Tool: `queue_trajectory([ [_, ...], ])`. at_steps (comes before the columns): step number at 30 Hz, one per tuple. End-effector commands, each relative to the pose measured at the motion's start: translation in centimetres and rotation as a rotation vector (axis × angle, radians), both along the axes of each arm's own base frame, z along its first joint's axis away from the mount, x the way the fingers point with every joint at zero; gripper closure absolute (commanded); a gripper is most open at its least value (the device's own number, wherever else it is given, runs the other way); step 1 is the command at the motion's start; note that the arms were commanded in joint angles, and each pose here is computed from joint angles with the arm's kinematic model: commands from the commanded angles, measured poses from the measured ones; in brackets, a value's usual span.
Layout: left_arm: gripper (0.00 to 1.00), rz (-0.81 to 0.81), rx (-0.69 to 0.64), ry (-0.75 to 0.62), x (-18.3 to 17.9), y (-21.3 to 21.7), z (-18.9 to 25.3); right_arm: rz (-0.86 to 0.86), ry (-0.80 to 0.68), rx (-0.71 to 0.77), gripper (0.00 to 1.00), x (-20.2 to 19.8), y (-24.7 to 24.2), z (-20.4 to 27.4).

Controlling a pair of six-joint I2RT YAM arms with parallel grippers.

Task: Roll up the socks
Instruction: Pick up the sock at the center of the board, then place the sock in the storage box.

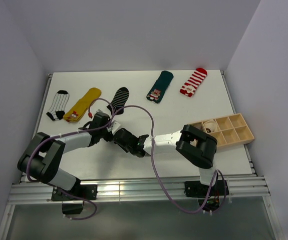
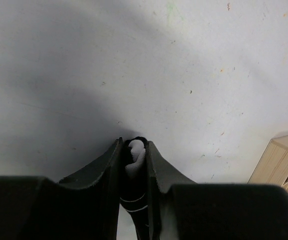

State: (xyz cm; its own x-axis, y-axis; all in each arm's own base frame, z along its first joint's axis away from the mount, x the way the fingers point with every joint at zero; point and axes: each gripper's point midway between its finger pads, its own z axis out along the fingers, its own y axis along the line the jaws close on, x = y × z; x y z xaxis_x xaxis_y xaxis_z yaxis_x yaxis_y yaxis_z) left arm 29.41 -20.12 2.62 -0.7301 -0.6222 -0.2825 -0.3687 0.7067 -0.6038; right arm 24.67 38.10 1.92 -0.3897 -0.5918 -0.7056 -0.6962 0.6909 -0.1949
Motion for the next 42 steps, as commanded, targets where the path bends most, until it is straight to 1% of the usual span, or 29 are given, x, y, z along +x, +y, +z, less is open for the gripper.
queue_trajectory([
  [1, 0.73, -0.027, -0.061, -0.020, -0.5, -0.5, 1.5, -0.033, 0.084, -0.034, 1.00, -1.3, -2.3, -1.7],
  [2, 0.66, -0.022, -0.065, -0.032, -0.3, -0.3, 1.9, -0.038, 0.103, -0.024, 1.00, -1.5, -2.5, -1.7],
  [5, 0.57, 0.009, -0.058, -0.082, 1.4, 1.4, 4.2, -0.077, 0.137, -0.012, 1.00, -1.9, -3.7, -1.3],
  [6, 0.55, 0.017, -0.061, -0.123, 2.4, 1.7, 5.7, -0.092, 0.153, -0.006, 1.00, -2.1, -4.1, -1.4],
  [8, 0.49, 0.031, -0.018, -0.144, 2.7, 3.2, 7.2, -0.113, 0.162, 0.013, 1.00, -2.1, -4.8, -0.6],
  [10, 0.47, 0.070, 0.002, -0.220, 4.2, 4.9, 10.5, -0.155, 0.182, 0.048, 1.00, -1.7, -5.8, 0.4],
  [11, 0.45, 0.087, 0.049, -0.224, 4.3, 6.3, 11.0, -0.177, 0.181, 0.063, 1.00, -1.3, -6.2, 0.9],
  [12, 0.43, 0.100, 0.062, -0.266, 5.1, 6.9, 12.9, -0.212, 0.188, 0.078, 1.00, -0.9, -7.1, 1.2],
  [13, 0.41, 0.102, 0.069, -0.304, 5.1, 7.4, 14.5, -0.233, 0.179, 0.108, 1.00, -0.5, -7.6, 2.5],
  [15, 0.37, 0.140, 0.154, -0.343, 5.4, 9.8, 16.6, -0.285, 0.190, 0.145, 1.00, 0.0, -8.9, 3.6],
  [16, 0.35, 0.151, 0.171, -0.367, 5.2, 10.5, 17.8, -0.330, 0.181, 0.182, 1.00, 1.0, -10.2, 5.1],
  [18, 0.30, 0.173, 0.238, -0.399, 5.1, 12.4, 19.6, -0.408, 0.178, 0.212, 1.00, 2.0, -12.1, 6.2],
  [19, 0.28, 0.179, 0.251, -0.425, 4.8, 12.9, 20.8, -0.475, 0.169, 0.232, 1.00, 3.0, -14.3, 7.4],
  [21, 0.23, 0.183, 0.298, -0.465, 4.5, 14.2, 22.8, -0.573, 0.168, 0.264, 1.00, 3.9, -16.7, 8.4],
  [24, 0.16, 0.192, 0.382, -0.501, 3.5, 16.1, 24.2, -0.743, 0.165, 0.339, 1.00, 5.2, -21.8, 10.5],
  [25, 0.14, 0.211, 0.410, -0.521, 3.1, 16.8, 24.8, -0.794, 0.177, 0.328, 1.00, 5.0, -23.4, 10.3],
  [26, 0.12, 0.213, 0.436, -0.532, 2.8, 17.3, 25.0, -0.884, 0.168, 0.343, 1.00, 5.9, -26.1, 10.6],
  [27, 0.11, 0.216, 0.443, -0.526, 2.4, 17.5, 24.3, -0.940, 0.167, 0.354, 1.00, 6.1, -27.6, 10.8],
  [28, 0.10, 0.221, 0.432, -0.570, 2.0, 17.4, 25.1, -0.991, 0.174, 0.352, 1.00, 5.8, -29.2, 11.0],
  [29, 0.05, 0.225, 0.435, -0.578, 1.8, 17.6, 24.9, -1.087, 0.162, 0.364, 1.00, 6.2, -32.2, 11.2],
  [30, 0.04, 0.221, 0.446, -0.563, 1.4, 17.7, 24.0, -1.137, 0.151, 0.377, 1.00, 6.3, -33.7, 11.7],
  [32, 0.03, 0.234, 0.485, -0.558, 0.8, 18.4, 23.6, -1.241, 0.137, 0.376, 1.00, 6.0, -36.9, 12.3],
  [33, 0.03, 0.240, 0.499, -0.543, 0.5, 18.7, 22.9, -1.352, 0.113, 0.376, 1.00, 5.9, -39.8, 12.4],
  [35, 0.02, 0.252, 0.515, -0.548, 0.3, 19.0, 22.8, -1.437, 0.115, 0.376, 1.00, 5.6, -41.6, 12.1],
  [36, 0.02, 0.248, 0.527, -0.538, 0.1, 19.1, 22.2, -1.510, 0.121, 0.396, 1.00, 5.5, -43.2, 11.6],
  [38, 0.02, 0.258, 0.568, -0.529, 0.0, 19.4, 21.7, -1.541, 0.136, 0.458, 1.00, 6.1, -44.0, 11.4],
  [39, 0.02, 0.246, 0.577, -0.516, -0.1, 19.2, 21.1, -1.585, 0.142, 0.475, 1.00, 6.1, -45.4, 11.1],
  [40, 0.03, 0.241, 0.576, -0.516, -0.2, 19.0, 21.0, -1.592, 0.147, 0.491, 1.00, 6.4, -45.8, 11.0],
  [42, 0.03, 0.235, 0.594, -0.516, -0.2, 18.8, 20.9, -1.620, 0.158, 0.486, 1.00, 6.9, -47.0, 10.8],
])
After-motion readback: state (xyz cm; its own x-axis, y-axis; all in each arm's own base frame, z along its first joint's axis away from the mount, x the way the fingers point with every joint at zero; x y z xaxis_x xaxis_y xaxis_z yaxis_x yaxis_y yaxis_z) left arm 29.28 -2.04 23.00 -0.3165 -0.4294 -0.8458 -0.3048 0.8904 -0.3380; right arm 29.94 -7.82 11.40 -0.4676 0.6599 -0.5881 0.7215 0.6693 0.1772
